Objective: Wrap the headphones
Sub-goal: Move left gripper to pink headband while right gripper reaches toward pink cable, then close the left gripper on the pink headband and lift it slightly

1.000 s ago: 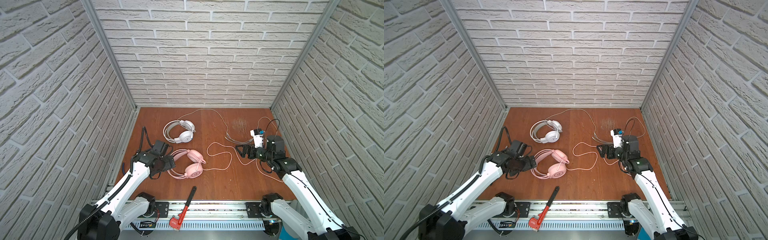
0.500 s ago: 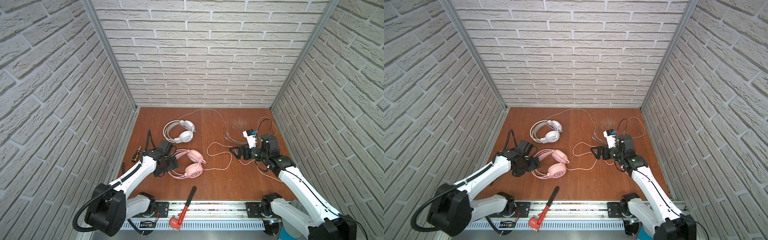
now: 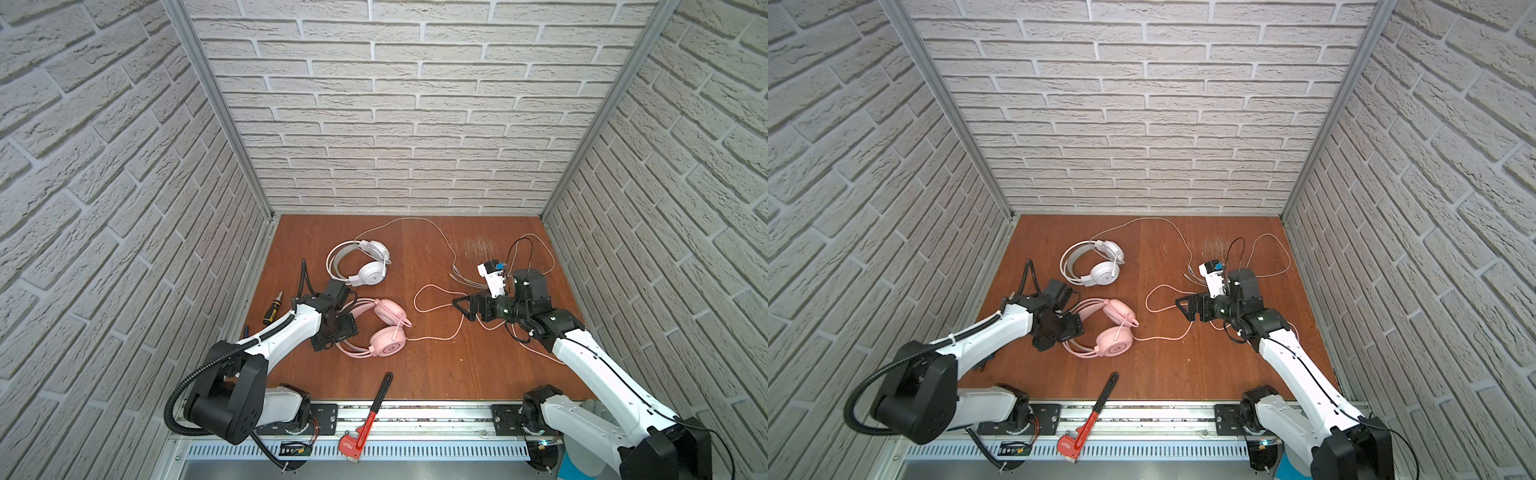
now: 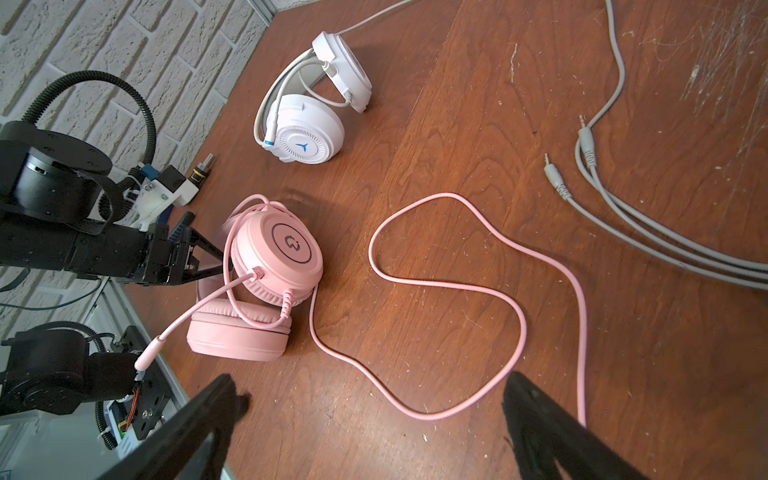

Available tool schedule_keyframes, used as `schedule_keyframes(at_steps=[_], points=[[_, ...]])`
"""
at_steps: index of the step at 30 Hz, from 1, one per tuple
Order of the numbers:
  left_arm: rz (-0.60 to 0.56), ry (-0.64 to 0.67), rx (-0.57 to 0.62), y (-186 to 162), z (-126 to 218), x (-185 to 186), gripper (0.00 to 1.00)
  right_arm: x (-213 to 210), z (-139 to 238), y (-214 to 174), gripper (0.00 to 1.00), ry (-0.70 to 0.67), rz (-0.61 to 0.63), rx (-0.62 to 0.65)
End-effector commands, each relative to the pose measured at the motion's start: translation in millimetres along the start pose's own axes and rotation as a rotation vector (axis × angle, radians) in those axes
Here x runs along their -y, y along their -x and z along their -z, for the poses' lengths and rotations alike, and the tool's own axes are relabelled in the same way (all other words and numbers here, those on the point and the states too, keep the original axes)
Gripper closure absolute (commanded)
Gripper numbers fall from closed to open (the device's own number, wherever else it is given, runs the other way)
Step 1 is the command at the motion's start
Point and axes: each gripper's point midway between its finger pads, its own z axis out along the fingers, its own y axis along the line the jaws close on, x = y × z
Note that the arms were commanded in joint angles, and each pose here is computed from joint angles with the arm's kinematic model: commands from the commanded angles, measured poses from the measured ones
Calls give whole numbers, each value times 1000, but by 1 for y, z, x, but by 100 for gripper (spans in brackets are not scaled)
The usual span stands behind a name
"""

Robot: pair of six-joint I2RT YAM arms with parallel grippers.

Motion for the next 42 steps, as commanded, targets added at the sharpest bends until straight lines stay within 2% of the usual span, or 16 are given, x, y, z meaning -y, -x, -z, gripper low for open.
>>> schedule_keyframes(at_steps=[1, 6, 16, 24, 42], points=[[-12, 32, 11, -2, -7, -5, 14, -2, -2, 6, 0, -2, 29, 32], [-34, 43, -20, -7, -14, -4, 25, -3, -2, 4, 0, -10, 33, 26], [-58, 63, 1, -6, -16, -5, 32, 1, -3, -1, 0, -38, 34, 21], [-43, 107, -7, -6, -24, -11, 44, 0, -5, 0, 0, -35, 46, 16], [-48, 111, -20, -7, -30, -9, 72, 2, -9, -4, 0, -48, 46, -1]])
